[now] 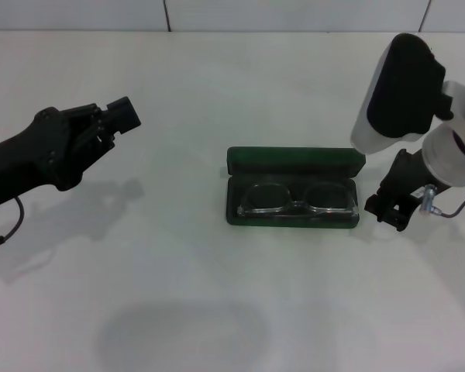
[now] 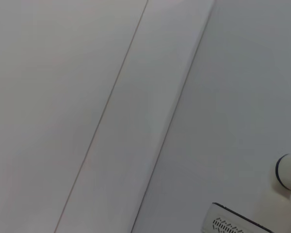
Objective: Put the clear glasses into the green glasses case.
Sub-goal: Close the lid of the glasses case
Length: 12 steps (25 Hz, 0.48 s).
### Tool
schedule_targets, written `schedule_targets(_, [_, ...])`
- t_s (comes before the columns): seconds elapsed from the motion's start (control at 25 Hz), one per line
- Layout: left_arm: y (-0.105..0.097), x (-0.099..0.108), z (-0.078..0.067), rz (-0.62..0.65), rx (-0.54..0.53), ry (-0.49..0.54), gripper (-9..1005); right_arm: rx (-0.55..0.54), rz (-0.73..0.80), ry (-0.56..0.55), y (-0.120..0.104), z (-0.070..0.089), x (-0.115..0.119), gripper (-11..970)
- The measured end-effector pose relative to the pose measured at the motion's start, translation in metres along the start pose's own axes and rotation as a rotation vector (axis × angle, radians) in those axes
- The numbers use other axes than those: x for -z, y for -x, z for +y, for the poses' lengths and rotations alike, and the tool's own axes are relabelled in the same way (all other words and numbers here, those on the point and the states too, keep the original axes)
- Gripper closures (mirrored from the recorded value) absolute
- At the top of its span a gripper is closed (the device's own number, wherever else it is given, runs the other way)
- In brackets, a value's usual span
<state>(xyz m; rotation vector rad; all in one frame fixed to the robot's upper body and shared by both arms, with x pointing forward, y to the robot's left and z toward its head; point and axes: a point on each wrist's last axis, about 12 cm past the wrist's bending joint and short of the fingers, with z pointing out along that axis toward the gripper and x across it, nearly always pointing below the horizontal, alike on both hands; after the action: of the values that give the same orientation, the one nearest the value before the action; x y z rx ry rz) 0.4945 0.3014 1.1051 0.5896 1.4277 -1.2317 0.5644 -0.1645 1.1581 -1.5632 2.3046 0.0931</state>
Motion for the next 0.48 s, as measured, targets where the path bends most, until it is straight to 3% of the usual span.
schedule_targets(0.48, [-0.0041,0.0013,-0.0013,0.003,0.009,0.003,911,0.031,-0.021,-0.014,0.0046,0.0027,-0.0093,961])
